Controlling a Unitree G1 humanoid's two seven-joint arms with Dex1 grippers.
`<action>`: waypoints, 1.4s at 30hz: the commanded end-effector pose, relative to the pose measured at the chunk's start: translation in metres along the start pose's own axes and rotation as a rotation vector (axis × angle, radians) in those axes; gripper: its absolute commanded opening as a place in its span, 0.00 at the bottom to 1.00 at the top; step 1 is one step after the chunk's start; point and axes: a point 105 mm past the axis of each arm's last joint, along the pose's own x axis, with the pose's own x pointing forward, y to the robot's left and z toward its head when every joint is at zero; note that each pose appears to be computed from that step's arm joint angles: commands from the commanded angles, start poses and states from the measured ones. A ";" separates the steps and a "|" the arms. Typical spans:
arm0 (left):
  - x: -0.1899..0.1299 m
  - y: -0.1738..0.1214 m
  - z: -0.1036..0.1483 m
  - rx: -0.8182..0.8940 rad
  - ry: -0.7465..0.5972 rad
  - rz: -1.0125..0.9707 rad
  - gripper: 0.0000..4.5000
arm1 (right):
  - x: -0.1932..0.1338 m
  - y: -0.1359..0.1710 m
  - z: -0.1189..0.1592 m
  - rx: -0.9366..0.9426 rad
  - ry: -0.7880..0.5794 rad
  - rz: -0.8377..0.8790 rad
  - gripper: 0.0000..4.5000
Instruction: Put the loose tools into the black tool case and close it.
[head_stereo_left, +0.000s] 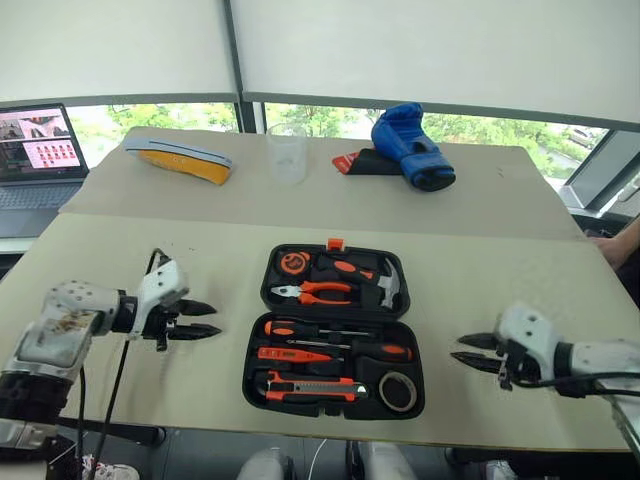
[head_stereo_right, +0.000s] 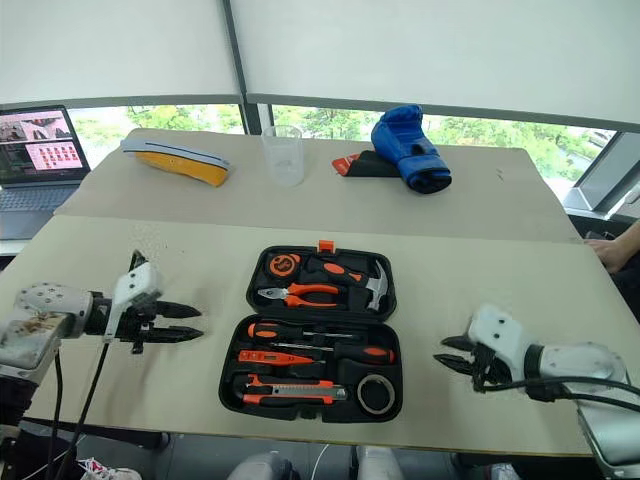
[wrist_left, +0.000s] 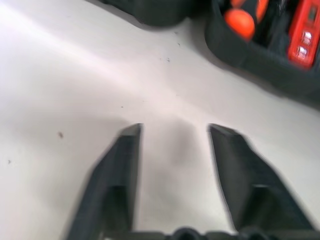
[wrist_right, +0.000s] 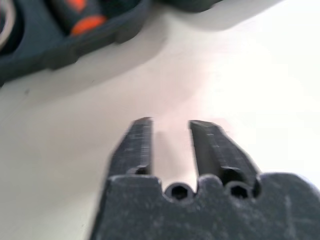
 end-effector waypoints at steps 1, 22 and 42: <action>0.011 0.013 0.030 -0.197 -0.104 0.059 0.94 | 0.011 -0.020 0.028 0.194 -0.104 -0.058 0.74; 0.085 0.019 0.049 -0.460 -0.089 0.058 0.50 | 0.090 -0.038 0.050 0.448 -0.034 -0.095 0.60; 0.076 0.021 0.136 0.081 -0.496 0.193 0.00 | 0.047 -0.070 0.132 0.150 -0.443 -0.388 0.01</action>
